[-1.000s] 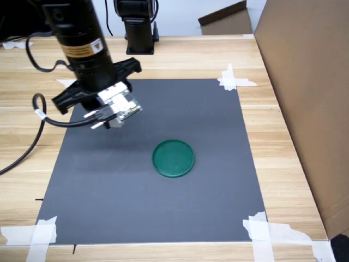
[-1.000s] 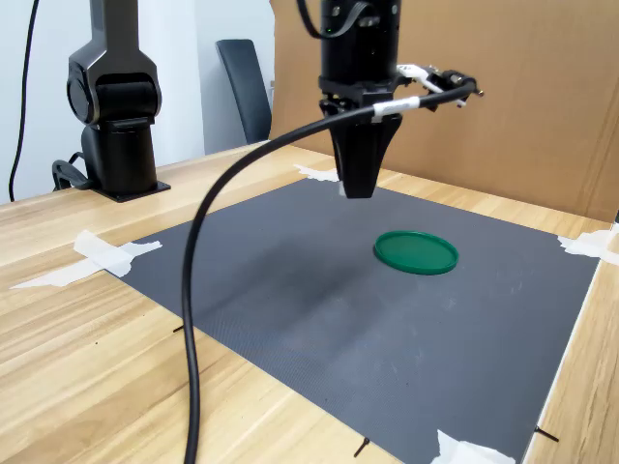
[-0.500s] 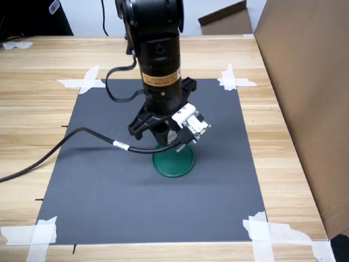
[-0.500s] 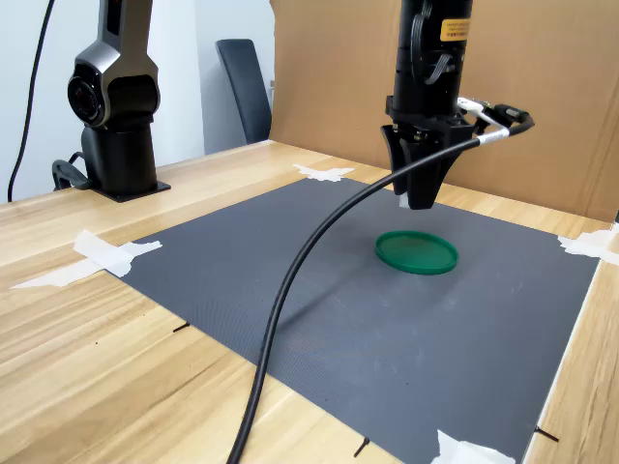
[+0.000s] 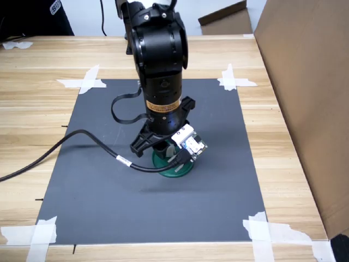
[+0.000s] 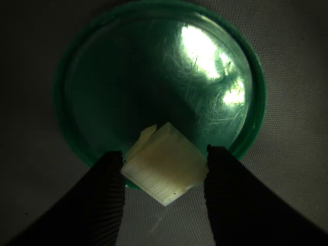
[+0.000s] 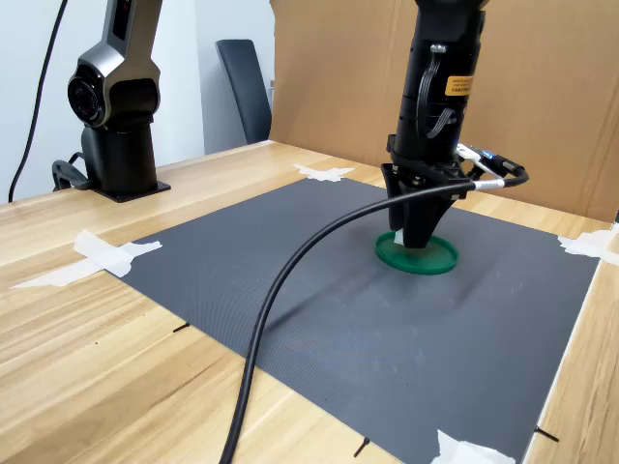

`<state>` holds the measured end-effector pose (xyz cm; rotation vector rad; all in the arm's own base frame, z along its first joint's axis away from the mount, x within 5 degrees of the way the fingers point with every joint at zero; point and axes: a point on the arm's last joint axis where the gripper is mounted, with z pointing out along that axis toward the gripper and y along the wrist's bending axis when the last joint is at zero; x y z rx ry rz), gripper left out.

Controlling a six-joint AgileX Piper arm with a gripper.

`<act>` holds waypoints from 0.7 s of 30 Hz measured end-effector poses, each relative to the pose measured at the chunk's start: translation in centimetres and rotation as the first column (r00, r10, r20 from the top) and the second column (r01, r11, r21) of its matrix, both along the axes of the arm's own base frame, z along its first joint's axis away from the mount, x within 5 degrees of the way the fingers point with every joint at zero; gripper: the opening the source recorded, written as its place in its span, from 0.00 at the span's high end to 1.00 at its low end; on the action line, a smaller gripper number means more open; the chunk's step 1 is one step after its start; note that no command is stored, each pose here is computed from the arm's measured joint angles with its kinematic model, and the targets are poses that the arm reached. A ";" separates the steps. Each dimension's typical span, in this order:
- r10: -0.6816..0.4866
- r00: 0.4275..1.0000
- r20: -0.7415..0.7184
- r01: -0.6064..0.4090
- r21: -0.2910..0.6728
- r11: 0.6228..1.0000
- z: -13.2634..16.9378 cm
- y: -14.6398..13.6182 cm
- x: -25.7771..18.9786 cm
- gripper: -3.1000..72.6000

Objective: Grasp a white terminal and put it in the green lid.

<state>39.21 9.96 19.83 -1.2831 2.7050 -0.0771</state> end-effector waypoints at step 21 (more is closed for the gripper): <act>-0.118 0.953 0.279 0.084 0.130 0.988 11.3 -0.9 -3.6 0.16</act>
